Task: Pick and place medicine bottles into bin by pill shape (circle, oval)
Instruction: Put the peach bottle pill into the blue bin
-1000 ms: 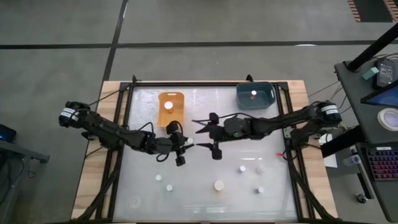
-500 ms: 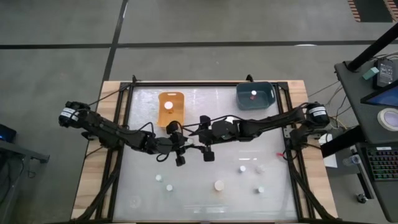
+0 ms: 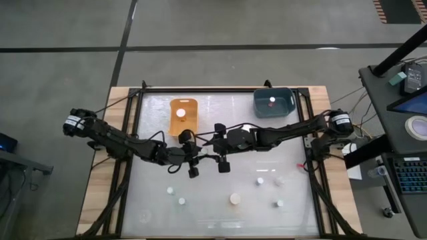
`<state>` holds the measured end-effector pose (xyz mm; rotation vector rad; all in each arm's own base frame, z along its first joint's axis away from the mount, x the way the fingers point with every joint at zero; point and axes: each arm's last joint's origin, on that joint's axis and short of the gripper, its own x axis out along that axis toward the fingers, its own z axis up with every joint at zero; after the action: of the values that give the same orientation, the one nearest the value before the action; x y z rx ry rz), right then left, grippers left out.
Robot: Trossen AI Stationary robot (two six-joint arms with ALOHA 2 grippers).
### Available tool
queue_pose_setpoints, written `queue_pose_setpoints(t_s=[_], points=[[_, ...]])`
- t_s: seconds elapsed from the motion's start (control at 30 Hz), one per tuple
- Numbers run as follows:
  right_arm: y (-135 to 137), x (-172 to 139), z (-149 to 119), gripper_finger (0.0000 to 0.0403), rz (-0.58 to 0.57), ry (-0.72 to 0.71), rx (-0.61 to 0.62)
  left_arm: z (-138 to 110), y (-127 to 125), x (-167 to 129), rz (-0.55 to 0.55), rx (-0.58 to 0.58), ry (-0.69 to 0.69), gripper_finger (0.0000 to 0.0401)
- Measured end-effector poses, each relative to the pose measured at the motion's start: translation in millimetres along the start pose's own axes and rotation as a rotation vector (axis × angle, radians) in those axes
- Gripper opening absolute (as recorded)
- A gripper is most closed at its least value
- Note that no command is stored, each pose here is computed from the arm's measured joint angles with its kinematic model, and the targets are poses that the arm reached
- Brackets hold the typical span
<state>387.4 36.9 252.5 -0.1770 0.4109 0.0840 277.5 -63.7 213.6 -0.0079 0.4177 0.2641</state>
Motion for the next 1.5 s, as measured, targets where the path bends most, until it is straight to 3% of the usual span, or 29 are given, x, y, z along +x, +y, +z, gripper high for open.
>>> queue_pose_setpoints(t_s=[0.7,1.13,1.5], points=[[0.2,0.0,-1.3,0.0110,0.001,0.009,0.017,1.7,-0.3,0.0,-0.001,-0.005,-0.003,0.0081],[-6.4,-7.6,0.8,0.0113,-0.014,0.004,0.063,5.2,1.1,-3.8,-0.004,0.048,-0.018,0.0199],[-53.8,-51.1,-14.3,0.0113,-0.189,0.028,0.207,25.8,14.2,-31.4,0.005,0.145,-0.107,0.0214]])
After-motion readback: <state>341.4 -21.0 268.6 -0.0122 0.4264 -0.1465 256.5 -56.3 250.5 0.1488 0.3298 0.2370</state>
